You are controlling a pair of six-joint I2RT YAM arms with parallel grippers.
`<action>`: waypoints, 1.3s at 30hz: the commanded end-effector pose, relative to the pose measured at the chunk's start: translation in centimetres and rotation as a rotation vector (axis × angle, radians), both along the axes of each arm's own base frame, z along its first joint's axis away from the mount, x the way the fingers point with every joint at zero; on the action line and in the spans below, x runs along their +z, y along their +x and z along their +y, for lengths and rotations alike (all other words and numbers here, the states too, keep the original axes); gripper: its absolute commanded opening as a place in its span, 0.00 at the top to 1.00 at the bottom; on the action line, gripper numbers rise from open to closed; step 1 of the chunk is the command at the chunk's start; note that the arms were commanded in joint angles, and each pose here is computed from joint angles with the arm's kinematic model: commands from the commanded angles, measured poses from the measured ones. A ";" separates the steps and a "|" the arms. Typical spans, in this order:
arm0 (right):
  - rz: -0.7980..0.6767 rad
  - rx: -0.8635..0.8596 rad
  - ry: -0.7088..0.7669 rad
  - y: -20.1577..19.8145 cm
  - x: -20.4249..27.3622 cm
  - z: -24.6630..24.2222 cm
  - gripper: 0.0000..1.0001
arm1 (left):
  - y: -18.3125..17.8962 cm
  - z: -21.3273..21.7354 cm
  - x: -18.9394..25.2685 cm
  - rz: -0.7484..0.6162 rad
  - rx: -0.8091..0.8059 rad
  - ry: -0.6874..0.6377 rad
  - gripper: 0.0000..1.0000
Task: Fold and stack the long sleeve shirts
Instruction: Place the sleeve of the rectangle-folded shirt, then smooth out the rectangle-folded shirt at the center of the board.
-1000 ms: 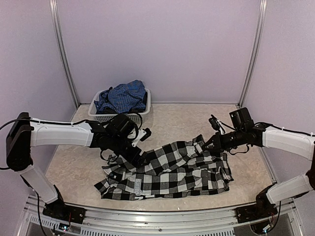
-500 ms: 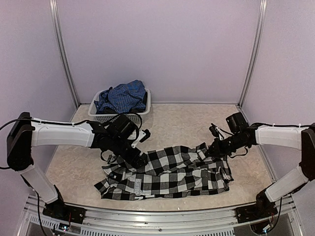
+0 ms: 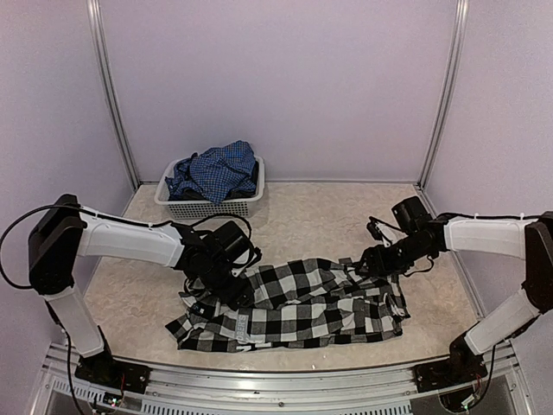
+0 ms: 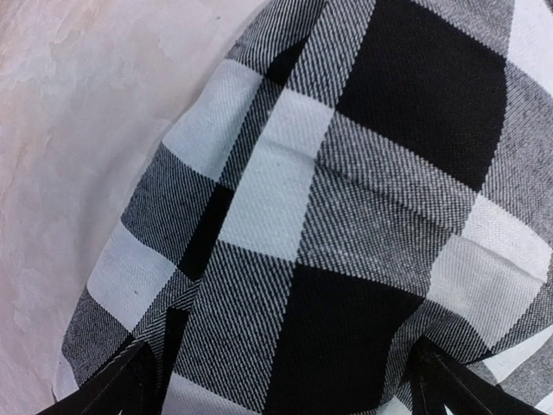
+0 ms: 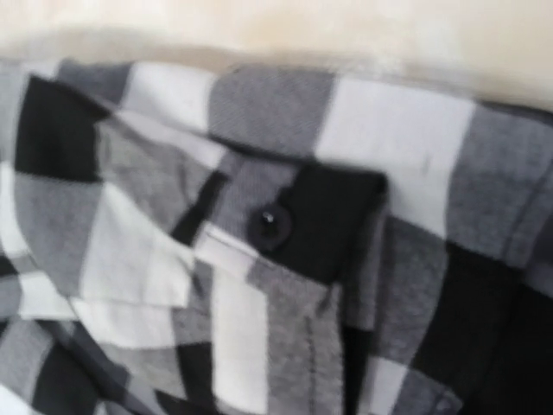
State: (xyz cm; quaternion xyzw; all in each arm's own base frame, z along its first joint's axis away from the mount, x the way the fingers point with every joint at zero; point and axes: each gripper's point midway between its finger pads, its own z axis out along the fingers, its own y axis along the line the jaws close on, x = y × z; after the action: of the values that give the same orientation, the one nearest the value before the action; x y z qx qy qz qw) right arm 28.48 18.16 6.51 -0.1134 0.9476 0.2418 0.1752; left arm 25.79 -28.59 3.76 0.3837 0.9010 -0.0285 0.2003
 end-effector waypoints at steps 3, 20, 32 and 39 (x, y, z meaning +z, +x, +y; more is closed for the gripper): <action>-0.129 0.070 -0.081 0.6 3.0 2.0 0.01 | 0.5 1.7 -1.0 -0.060 0.025 0.137 0.03; -0.068 0.062 -0.260 0.7 -4.4 0.9 0.02 | -0.8 3.5 -4.2 0.009 0.007 0.272 0.01; -0.068 -0.073 -0.409 0.3 -5.4 -2.9 0.02 | -1.8 3.6 -3.9 0.064 -0.016 0.205 0.01; -0.242 -0.011 -0.255 1.4 0.2 -0.2 0.00 | -0.3 0.3 0.9 0.010 -0.030 -0.008 0.01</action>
State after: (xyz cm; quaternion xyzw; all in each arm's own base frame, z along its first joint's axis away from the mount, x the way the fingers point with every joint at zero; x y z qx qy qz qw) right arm 29.81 17.05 3.41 -0.1408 0.9607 0.0749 0.2273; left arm 26.15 -27.71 2.59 0.3867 0.9021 0.0040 0.1916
